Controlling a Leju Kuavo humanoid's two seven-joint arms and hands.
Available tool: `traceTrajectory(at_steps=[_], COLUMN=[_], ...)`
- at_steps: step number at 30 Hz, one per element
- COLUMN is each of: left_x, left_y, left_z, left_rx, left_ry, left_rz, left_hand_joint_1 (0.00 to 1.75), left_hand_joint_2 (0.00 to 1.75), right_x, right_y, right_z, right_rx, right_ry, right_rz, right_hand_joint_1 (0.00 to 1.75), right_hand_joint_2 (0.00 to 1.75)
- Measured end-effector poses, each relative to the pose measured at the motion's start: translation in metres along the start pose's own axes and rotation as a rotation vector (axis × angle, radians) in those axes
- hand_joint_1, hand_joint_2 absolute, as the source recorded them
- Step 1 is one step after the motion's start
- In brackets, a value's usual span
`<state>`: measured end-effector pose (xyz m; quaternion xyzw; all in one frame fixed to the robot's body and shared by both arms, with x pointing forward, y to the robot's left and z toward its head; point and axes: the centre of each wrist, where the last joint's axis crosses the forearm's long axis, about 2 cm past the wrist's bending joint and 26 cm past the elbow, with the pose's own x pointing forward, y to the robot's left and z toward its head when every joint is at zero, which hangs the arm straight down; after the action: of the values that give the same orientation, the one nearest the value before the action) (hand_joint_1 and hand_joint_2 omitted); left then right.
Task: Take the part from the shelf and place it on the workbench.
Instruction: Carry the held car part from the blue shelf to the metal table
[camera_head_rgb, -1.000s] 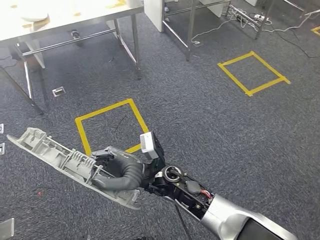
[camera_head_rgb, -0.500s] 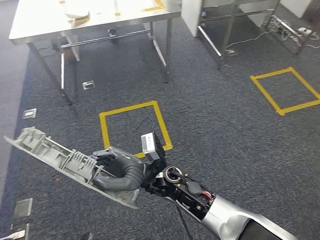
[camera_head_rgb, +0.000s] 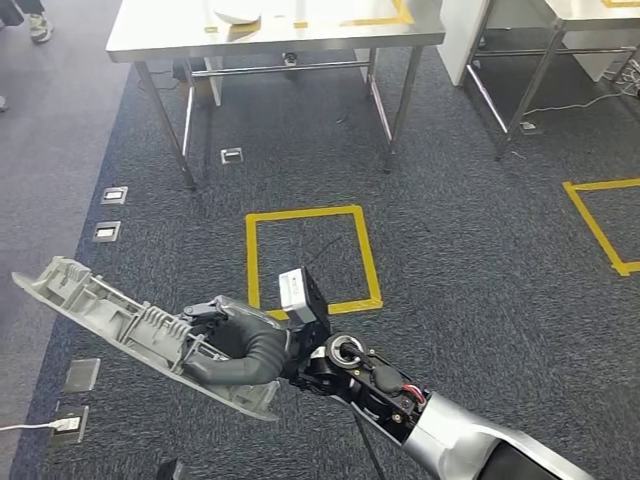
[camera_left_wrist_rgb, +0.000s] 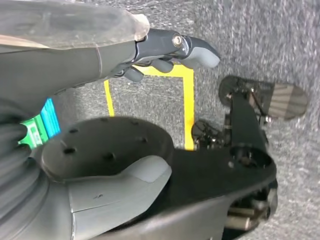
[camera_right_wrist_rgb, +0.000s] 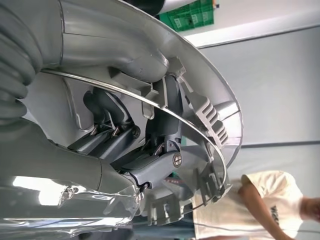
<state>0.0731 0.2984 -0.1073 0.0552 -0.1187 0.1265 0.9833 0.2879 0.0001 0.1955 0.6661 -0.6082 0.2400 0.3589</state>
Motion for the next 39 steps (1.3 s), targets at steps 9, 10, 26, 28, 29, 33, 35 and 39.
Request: traceTrajectory(at_steps=[9, 10, 26, 28, 29, 33, 35, 39], left_x=[-0.003, -0.004, -0.008, -0.007, -0.007, -0.013, -0.015, -0.018], left_y=[0.001, 0.001, 0.009, 0.009, 0.009, 0.012, 0.013, 0.014], left_z=[0.0, 0.0, 0.0, 0.0, 0.0, 0.0, 0.0, 0.0], left_rx=[0.001, -0.001, 0.004, 0.003, 0.004, 0.009, 0.011, 0.013], left_ry=[0.011, 0.013, 0.018, 0.015, 0.016, 0.027, 0.03, 0.035], left_rz=[0.028, 0.032, 0.035, 0.036, 0.036, 0.035, 0.034, 0.033], left_hand_joint_1=[0.0, 0.0, 0.0, 0.0, 0.0, 0.0, 0.0, 0.0], left_hand_joint_2=[1.75, 1.75, 1.75, 1.75, 1.75, 1.75, 1.75, 1.75], right_x=[-0.002, -0.002, -0.005, -0.005, -0.005, -0.008, -0.01, -0.013], right_y=[0.002, 0.002, 0.006, 0.007, 0.007, 0.008, 0.008, 0.007], right_z=[0.0, 0.0, -0.006, -0.008, -0.009, -0.005, -0.001, 0.003], right_rx=[0.012, 0.012, 0.011, 0.013, 0.014, 0.005, -0.007, -0.017], right_ry=[0.018, 0.018, 0.006, 0.002, 0.001, 0.005, 0.011, 0.019], right_rz=[0.004, 0.001, -0.015, -0.015, -0.015, -0.022, -0.027, -0.031], right_hand_joint_1=[1.75, 1.75, 1.75, 1.75, 1.75, 1.75, 1.75, 1.75], right_hand_joint_2=[1.75, 1.75, 1.75, 1.75, 1.75, 1.75, 1.75, 1.75])
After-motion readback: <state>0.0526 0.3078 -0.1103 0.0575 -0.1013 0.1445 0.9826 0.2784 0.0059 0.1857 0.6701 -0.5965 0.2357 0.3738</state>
